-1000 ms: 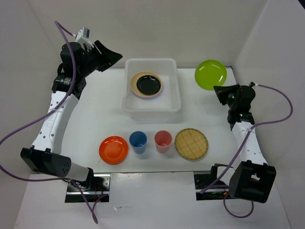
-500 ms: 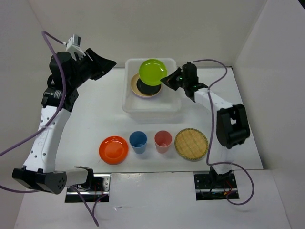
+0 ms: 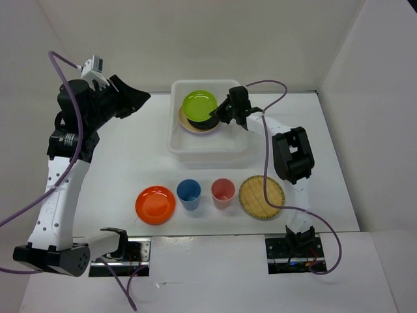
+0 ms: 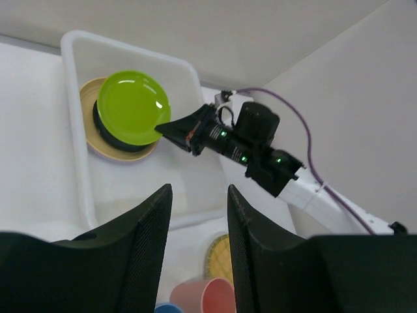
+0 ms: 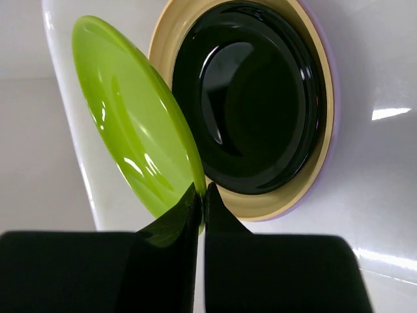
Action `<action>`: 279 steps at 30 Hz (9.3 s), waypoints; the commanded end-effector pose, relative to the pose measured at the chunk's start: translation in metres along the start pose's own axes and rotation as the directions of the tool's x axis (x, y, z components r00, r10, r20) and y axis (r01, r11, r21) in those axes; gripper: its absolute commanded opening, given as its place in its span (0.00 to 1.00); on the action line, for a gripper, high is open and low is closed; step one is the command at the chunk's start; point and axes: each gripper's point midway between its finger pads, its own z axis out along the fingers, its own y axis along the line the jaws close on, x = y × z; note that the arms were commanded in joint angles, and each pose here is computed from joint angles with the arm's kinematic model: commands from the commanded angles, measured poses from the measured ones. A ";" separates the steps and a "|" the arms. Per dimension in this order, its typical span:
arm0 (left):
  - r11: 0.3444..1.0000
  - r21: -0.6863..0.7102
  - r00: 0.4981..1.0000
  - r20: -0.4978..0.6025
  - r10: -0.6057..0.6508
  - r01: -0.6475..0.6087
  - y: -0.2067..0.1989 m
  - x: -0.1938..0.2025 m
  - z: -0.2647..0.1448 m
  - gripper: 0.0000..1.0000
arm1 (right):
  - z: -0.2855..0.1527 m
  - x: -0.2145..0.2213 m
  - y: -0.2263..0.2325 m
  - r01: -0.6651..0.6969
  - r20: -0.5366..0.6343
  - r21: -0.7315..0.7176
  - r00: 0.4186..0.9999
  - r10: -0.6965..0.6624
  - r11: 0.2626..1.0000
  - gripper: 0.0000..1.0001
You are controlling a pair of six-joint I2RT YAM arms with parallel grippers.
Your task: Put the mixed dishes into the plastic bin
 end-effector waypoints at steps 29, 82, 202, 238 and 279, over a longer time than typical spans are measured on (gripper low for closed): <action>0.985 -0.163 0.965 -0.262 0.005 -0.049 0.092 0.103 -0.043 0.50 | 0.024 -0.006 -0.024 0.149 0.116 0.315 0.974 -0.194 0.937 0.69; 0.820 -0.179 0.478 -0.869 0.128 -0.544 0.128 0.323 -0.032 0.05 | -0.220 -0.033 0.045 0.421 0.242 0.106 0.868 -0.434 0.901 0.98; 0.839 -0.176 0.783 -0.495 0.376 -0.514 0.018 0.054 0.059 0.55 | -0.259 0.033 0.065 0.692 -0.120 0.226 0.719 -0.685 0.686 0.00; 0.913 0.054 0.804 -0.456 0.382 -0.403 -0.024 0.072 0.015 0.55 | -0.116 0.019 -0.061 0.674 -0.337 0.377 0.739 -0.584 0.635 0.26; 0.978 0.180 0.558 -0.825 0.092 0.106 -0.033 0.444 0.069 0.62 | -0.438 -0.072 0.186 0.523 0.574 -0.079 0.720 -0.390 0.849 0.99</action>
